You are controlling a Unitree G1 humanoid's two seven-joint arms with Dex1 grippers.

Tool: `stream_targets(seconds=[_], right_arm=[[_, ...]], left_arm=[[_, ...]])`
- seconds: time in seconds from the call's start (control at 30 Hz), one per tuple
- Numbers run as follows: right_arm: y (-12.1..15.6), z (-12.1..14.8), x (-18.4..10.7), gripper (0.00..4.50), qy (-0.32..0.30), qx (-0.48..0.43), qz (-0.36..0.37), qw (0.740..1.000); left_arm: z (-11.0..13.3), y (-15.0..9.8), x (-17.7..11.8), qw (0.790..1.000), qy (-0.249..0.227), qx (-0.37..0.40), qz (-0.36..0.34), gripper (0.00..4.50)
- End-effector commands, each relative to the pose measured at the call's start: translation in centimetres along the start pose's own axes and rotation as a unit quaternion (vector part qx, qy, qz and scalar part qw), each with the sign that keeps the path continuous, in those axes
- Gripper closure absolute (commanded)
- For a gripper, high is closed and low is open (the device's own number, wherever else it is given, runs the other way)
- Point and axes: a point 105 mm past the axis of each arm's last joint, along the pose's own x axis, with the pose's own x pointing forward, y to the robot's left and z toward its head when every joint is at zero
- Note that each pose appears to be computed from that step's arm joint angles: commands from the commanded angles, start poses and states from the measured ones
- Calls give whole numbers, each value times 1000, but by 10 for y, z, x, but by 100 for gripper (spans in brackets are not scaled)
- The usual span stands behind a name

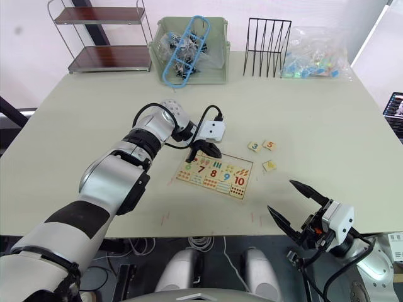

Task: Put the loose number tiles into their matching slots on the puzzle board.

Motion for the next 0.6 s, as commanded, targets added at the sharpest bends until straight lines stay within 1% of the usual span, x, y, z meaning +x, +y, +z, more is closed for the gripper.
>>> stream_targets(seconds=[0.03, 0.6], right_arm=[[0, 7, 0, 0, -13, -14, -1, 1000], [-1, 6, 0, 0, -11, -15, 1, 1000]], left_arm=[[7, 4, -3, 1000, -3, 20, 11, 447], [4, 2, -5, 1000, 2, 17, -1, 447]])
